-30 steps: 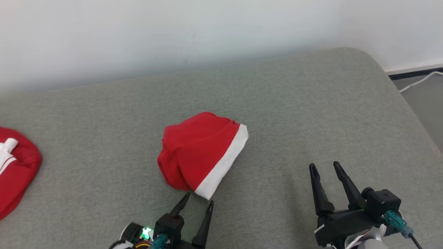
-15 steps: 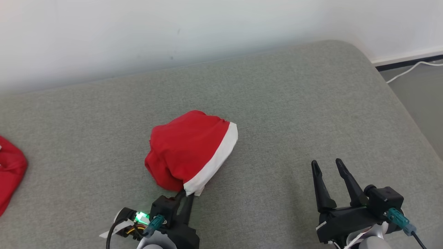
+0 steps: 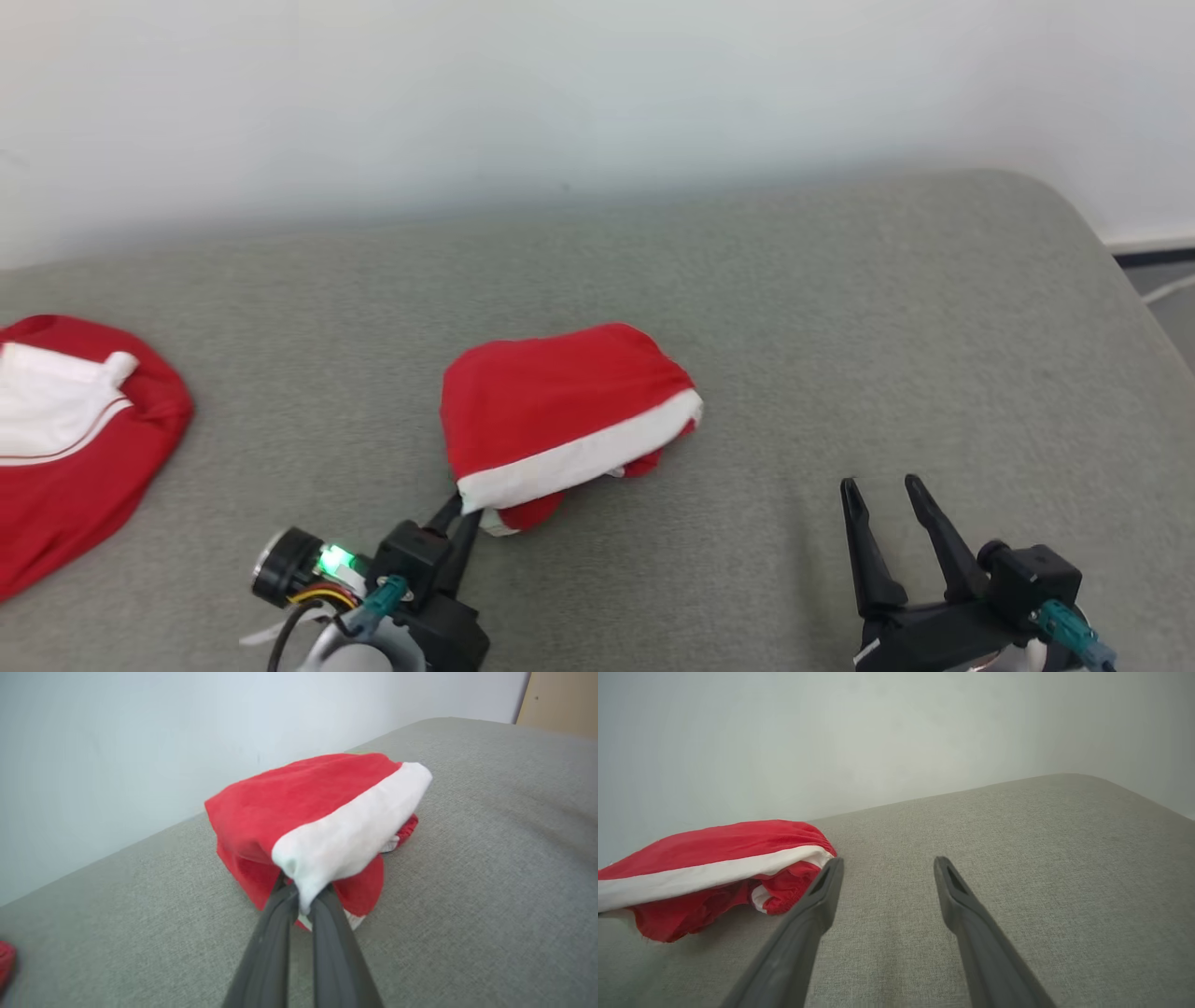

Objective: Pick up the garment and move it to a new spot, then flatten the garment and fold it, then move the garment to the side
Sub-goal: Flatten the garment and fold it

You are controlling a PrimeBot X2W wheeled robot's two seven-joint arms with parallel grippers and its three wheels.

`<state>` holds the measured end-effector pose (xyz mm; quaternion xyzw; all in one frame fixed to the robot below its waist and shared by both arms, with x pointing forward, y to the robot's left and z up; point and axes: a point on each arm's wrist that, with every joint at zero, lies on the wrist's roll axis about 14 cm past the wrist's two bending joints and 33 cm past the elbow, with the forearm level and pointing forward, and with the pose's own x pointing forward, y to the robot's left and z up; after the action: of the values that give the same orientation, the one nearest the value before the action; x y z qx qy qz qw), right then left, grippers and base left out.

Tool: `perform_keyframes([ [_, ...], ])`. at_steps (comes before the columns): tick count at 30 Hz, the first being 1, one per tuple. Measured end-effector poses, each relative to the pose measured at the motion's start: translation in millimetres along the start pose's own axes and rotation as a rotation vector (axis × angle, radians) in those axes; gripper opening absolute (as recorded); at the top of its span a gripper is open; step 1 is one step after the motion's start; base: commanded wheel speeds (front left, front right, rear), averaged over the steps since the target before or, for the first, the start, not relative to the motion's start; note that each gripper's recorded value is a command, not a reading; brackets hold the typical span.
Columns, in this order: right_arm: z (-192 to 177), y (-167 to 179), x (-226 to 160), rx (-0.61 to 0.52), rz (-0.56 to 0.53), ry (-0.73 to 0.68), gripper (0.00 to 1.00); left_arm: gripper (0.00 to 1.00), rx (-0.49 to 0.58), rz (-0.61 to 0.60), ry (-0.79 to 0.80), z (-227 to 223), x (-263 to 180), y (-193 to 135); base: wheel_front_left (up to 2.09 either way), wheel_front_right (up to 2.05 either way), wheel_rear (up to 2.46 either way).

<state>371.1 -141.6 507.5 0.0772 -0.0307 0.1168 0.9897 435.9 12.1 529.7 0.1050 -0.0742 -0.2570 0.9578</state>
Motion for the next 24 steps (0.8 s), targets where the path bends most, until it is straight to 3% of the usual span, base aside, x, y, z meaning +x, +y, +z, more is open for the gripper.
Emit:
perform_keyframes([
  [13,6.4,28.8,5.2,0.009,0.079,-0.024,1.0,0.0,0.17,0.083,0.023,11.6,-43.5,50.4,0.0,0.0,0.0],
  [16,5.0,28.5,4.9,0.009,0.079,-0.019,1.0,0.0,0.164,0.083,0.037,8.5,-49.5,49.4,0.0,0.0,0.0],
  [21,2.4,30.5,5.7,0.009,0.087,-0.011,1.0,0.0,0.07,0.062,0.076,-7.3,-59.1,27.3,0.0,0.0,0.0],
  [22,2.2,30.7,5.9,0.009,0.088,-0.011,1.0,0.05,0.051,0.057,0.083,-10.1,-60.4,22.0,0.0,0.0,0.0],
  [23,1.8,30.7,6.0,0.007,0.089,-0.009,1.0,0.26,0.033,0.055,0.088,-12.6,-61.7,17.6,0.0,0.0,0.0],
  [24,1.5,30.9,6.3,0.006,0.091,-0.007,1.0,0.4,0.021,0.054,0.091,-14.6,-62.8,14.6,0.0,0.0,0.0],
])
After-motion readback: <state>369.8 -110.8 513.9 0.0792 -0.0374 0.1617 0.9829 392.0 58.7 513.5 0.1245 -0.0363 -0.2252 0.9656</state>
